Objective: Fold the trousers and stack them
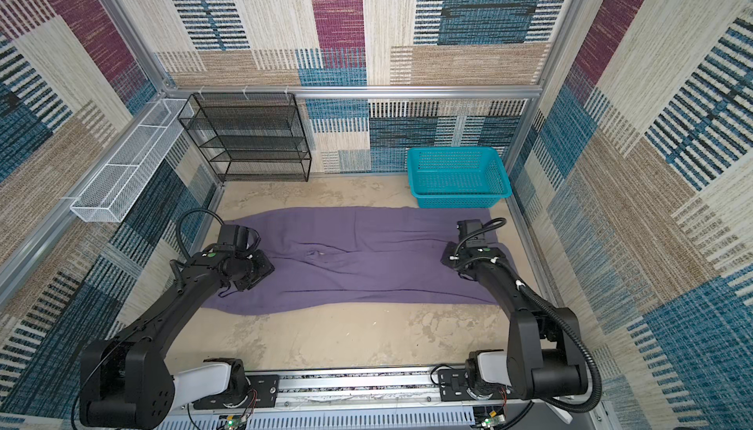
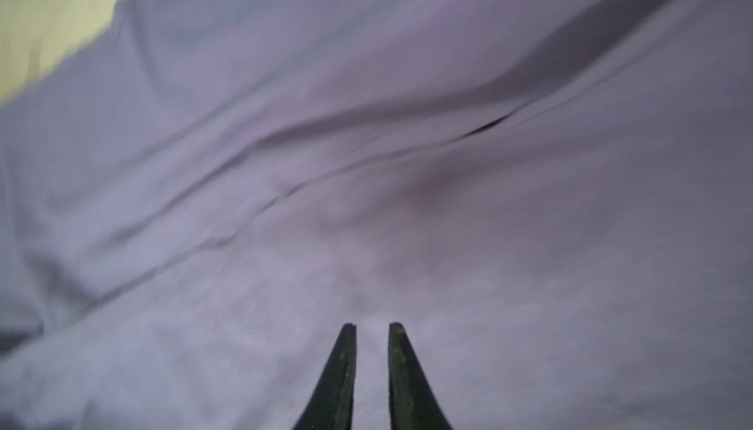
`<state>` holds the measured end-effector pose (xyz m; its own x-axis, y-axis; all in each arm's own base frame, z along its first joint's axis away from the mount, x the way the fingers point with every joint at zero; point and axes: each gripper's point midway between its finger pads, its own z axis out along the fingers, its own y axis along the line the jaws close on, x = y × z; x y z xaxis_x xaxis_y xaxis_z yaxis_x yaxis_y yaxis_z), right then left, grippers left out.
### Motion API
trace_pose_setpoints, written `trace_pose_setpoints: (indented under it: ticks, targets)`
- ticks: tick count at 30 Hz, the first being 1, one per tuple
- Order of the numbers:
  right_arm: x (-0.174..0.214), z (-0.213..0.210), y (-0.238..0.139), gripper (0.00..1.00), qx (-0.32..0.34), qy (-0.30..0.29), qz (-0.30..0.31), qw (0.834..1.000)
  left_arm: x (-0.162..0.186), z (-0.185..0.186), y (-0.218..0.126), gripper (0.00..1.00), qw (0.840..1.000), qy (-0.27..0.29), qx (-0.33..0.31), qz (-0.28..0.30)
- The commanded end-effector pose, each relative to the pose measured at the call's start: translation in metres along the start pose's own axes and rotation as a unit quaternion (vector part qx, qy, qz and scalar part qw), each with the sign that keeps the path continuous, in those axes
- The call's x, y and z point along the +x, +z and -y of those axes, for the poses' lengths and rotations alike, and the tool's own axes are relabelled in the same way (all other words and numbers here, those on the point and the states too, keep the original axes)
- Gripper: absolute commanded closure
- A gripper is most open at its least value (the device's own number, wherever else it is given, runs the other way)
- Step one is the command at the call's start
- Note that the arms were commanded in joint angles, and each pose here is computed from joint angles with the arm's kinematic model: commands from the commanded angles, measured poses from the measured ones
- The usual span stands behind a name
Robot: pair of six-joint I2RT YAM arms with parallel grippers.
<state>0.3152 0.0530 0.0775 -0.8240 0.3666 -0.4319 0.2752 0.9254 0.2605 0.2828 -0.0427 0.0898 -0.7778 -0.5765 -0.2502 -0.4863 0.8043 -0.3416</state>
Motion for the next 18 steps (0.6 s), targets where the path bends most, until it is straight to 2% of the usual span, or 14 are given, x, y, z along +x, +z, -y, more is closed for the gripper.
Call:
trace_pose_setpoints:
  ticks: [1,2,4,11,14,18]
  targets:
    - [0.038,-0.026,-0.001,0.77,0.015,-0.058,-0.041,0.997,0.028,-0.010,0.010,0.84,0.999,0.008,-0.014,-0.050]
    - [0.051,-0.038,0.000,0.76,0.010,-0.078,-0.057,0.995,0.033,-0.017,0.014,0.89,0.998,0.005,-0.026,-0.055]
    - [0.070,-0.058,0.002,0.76,0.003,-0.108,-0.079,0.991,0.035,-0.028,0.018,0.92,0.997,-0.003,-0.050,-0.055]
    - [0.107,-0.095,0.015,0.77,-0.004,-0.189,-0.132,0.973,0.036,-0.055,0.042,0.91,0.993,-0.043,-0.079,-0.072]
    - [0.118,-0.101,0.015,0.78,-0.012,-0.203,-0.150,0.968,0.035,-0.066,0.050,0.91,0.990,-0.066,-0.085,-0.088]
    - [0.135,-0.109,0.006,0.82,-0.035,-0.221,-0.188,0.956,0.023,-0.085,0.047,0.91,0.988,-0.093,-0.101,-0.076]
